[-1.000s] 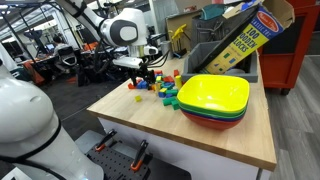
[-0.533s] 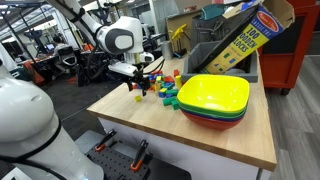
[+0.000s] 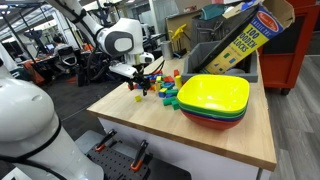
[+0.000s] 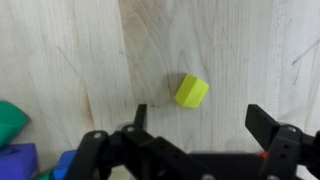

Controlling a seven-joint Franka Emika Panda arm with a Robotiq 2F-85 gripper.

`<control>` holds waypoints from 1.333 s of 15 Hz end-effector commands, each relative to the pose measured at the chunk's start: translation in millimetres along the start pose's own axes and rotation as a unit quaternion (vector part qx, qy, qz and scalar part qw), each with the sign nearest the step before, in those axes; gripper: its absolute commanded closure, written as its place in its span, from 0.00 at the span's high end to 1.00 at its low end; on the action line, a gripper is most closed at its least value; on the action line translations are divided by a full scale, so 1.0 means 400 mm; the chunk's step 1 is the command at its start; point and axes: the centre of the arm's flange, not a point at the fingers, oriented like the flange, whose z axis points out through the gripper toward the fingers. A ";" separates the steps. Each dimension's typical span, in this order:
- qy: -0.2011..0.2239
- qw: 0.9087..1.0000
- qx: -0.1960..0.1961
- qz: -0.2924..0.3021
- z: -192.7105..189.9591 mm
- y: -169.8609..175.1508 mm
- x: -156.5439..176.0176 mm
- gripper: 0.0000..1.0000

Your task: Pick up the yellow triangular block and move it to the left of the table, pick up the orange rectangular block and move it forward on the table, lay the yellow cylindrical block on the table

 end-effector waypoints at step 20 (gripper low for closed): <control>0.018 1.000 -0.010 -0.006 -0.054 -0.005 0.031 0.05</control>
